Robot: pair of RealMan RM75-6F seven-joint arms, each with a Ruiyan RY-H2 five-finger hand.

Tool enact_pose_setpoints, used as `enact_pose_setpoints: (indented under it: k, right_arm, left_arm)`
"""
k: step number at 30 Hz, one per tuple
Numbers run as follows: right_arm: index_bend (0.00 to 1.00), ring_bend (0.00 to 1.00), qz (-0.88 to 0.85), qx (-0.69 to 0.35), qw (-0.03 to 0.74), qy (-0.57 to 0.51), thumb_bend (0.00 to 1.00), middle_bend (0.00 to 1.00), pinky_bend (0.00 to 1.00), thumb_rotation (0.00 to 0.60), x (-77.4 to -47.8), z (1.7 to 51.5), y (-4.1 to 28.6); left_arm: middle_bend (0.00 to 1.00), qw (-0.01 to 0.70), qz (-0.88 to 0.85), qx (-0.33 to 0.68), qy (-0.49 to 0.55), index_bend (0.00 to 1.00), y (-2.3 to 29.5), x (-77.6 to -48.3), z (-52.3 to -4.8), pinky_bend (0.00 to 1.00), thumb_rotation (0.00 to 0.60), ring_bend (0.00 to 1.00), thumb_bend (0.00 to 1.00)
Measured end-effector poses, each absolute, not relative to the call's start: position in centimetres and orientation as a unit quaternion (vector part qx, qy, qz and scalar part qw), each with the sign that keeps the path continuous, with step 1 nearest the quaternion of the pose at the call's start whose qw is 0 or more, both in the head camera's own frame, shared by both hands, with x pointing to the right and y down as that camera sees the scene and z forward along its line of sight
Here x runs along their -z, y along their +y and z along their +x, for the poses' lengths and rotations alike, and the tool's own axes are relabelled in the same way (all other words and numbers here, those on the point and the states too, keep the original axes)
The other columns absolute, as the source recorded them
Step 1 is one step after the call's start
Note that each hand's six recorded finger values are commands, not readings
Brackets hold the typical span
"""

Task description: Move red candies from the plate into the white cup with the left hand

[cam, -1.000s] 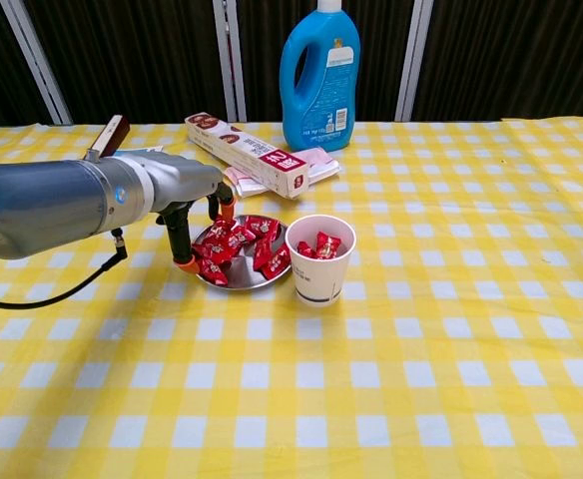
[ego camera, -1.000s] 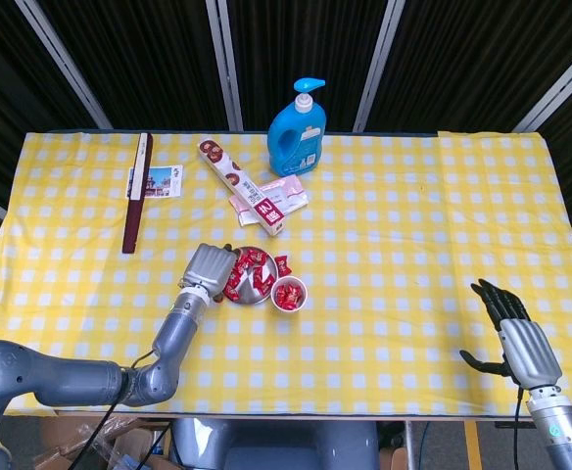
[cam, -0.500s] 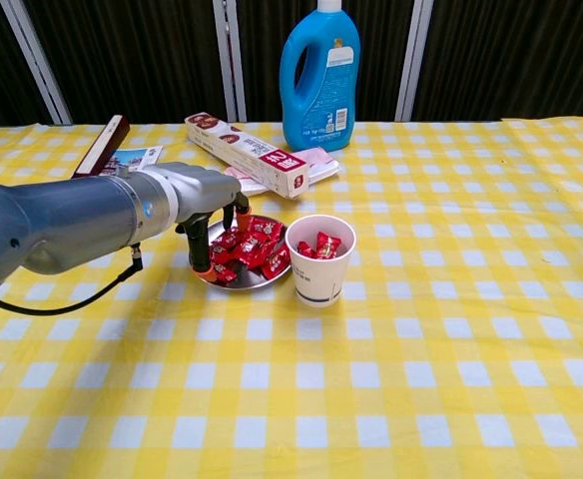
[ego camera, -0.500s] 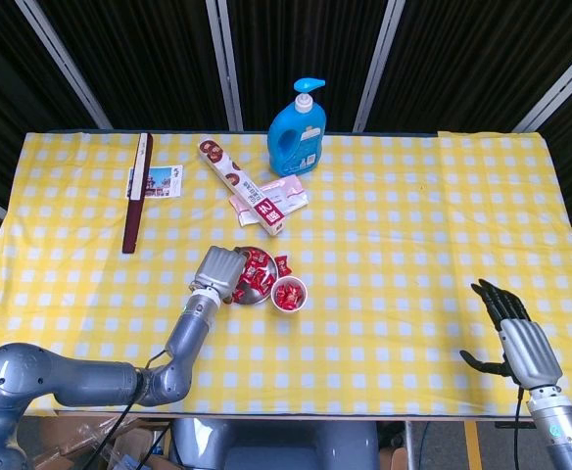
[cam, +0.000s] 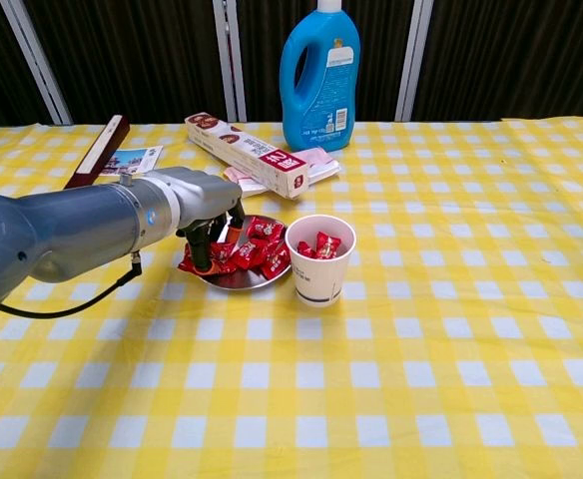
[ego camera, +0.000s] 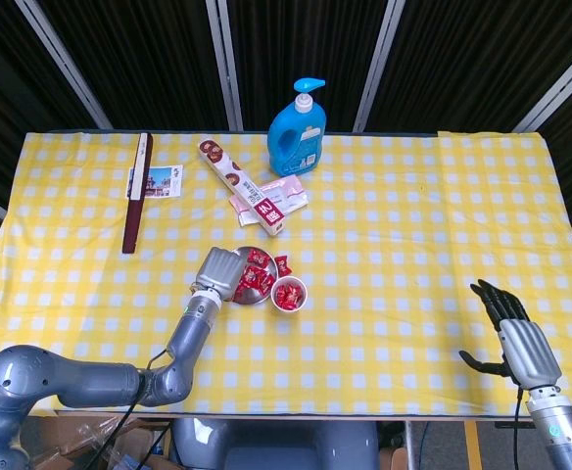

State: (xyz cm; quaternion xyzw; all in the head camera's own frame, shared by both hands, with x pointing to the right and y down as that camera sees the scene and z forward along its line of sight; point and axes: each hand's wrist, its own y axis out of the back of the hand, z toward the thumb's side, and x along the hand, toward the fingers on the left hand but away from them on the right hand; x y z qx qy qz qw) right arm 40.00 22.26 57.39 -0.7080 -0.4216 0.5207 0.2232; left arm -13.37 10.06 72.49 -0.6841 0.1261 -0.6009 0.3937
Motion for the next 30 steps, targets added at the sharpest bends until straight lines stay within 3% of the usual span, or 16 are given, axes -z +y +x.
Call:
enact_pose_setpoints:
  k: [15, 30]
  right_arm:
    - [0.00, 0.00, -0.708, -0.520, 0.221, -0.422, 0.28, 0.00, 0.00, 0.600, -57.4, 40.0, 22.3]
    - [0.00, 0.00, -0.707, -0.520, 0.224, -0.425, 0.28, 0.00, 0.00, 0.600, -57.3, 40.0, 22.2]
  left_arm:
    - [0.66, 0.408, -0.685, 0.581, 0.163, 0.55, 8.8, -71.3, -13.2, 0.89, 0.600, 0.82, 0.42]
    - [0.66, 0.408, -0.706, 0.540, 0.207, 0.56, 7.3, -66.5, -12.4, 0.89, 0.600, 0.82, 0.42]
